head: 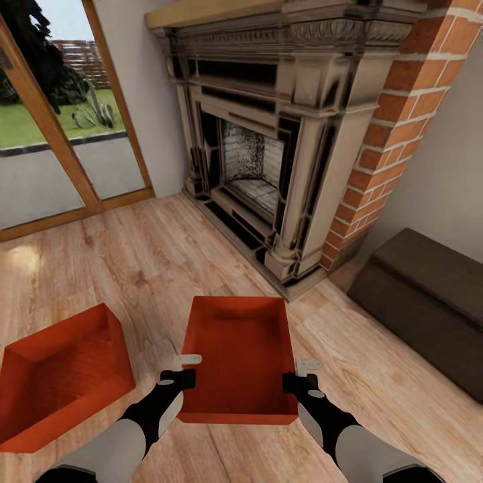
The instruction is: Move the two storage containers from the living room to the garage. In the garage, place one container on the floor and stack the other container on top of it (either order is fine).
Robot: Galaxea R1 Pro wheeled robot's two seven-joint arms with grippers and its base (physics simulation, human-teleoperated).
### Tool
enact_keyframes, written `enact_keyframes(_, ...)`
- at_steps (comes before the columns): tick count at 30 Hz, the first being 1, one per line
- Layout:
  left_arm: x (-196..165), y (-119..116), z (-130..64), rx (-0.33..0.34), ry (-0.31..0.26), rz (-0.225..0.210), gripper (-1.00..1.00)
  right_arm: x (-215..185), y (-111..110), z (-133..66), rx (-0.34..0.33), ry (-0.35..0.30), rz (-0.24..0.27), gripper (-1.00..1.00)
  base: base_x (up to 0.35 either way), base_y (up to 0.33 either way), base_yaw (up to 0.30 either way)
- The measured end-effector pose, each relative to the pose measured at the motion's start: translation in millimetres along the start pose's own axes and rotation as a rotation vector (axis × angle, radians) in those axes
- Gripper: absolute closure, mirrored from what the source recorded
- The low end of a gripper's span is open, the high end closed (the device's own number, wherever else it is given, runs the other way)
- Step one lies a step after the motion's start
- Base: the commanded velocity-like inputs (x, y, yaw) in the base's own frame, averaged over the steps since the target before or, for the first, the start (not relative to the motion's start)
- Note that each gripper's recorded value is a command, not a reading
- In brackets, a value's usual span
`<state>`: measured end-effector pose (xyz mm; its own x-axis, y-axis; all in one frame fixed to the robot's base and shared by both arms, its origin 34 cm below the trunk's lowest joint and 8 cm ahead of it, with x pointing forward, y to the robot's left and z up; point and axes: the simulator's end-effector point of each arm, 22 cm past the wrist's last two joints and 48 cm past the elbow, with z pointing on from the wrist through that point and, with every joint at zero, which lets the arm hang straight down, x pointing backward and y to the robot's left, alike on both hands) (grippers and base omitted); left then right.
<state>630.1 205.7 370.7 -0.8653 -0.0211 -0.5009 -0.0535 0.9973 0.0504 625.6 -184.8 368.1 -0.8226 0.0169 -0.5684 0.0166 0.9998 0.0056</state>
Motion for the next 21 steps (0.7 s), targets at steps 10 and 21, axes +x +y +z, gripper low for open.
enact_keyframes(10,-14,0,-16.0,0.001,-0.002,0.002,1.00,-14,-1,-14.7,0.000,-0.002,0.003,1.00,0.000,0.000,0.000)
enact_keyframes(21,-27,1,-33.1,0.001,-0.001,0.002,1.00,-29,0,-30.8,-0.002,-0.002,0.002,1.00,0.000,0.000,0.000)
